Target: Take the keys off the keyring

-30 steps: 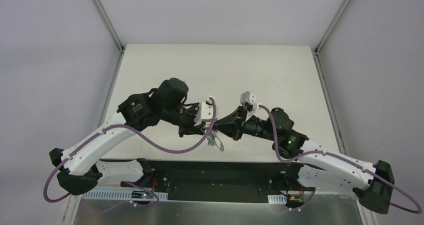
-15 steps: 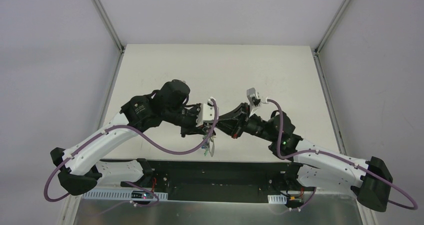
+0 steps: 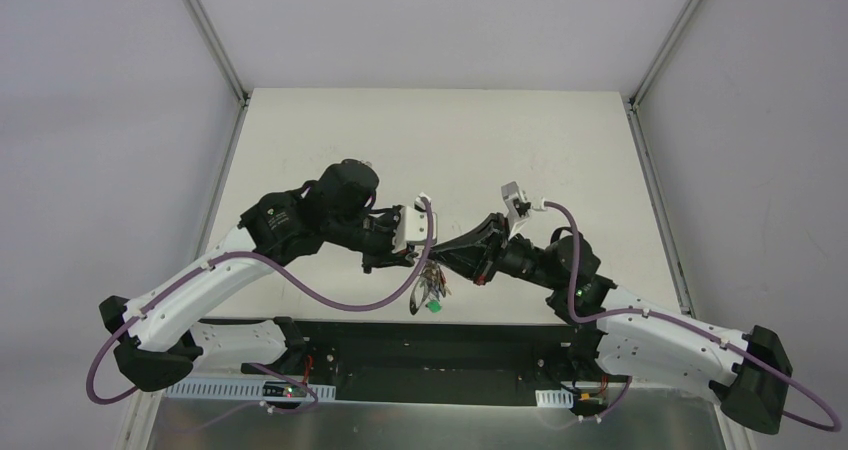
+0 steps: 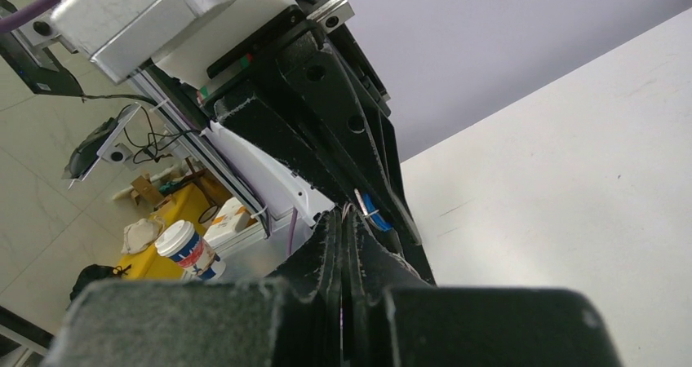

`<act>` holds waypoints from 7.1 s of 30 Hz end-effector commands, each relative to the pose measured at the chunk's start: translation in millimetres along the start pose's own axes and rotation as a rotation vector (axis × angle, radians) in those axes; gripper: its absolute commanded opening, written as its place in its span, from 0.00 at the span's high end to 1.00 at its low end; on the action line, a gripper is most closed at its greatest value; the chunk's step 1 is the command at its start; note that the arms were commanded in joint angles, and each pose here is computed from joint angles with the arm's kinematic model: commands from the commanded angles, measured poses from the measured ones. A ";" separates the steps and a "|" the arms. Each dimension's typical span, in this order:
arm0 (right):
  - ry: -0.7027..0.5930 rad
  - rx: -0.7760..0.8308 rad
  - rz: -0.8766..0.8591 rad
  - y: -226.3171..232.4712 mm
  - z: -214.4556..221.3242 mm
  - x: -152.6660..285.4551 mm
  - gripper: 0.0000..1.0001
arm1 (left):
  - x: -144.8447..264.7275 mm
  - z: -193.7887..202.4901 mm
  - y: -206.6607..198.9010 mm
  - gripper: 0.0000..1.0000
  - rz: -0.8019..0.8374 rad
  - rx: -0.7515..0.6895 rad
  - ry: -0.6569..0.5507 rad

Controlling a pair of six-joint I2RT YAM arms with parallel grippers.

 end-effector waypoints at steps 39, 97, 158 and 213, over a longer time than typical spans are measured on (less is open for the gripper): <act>0.149 0.235 0.315 -23.4 -6.8 38.0 0.49 | 7.7 -9.8 24.8 1.00 -0.122 0.043 0.044; 0.035 0.798 0.099 -30.9 -4.3 21.9 0.58 | -23.0 -67.6 8.3 1.00 0.150 0.807 0.093; -0.197 0.666 0.040 6.5 -29.0 56.4 0.68 | -19.1 -50.3 8.5 1.00 0.192 1.069 0.112; -0.074 0.696 0.045 0.7 -18.3 42.1 1.00 | -11.9 -59.1 8.5 1.00 0.220 1.059 0.073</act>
Point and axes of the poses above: each gripper's point midway between its finger pads, its own x axis back along the fingers, its own y axis along the line the jaws close on, z = x × y, the point moved 2 cm from there along x, back along the fingers, and after that the axes turned 15 degrees about -x, right-handed, at the moved point
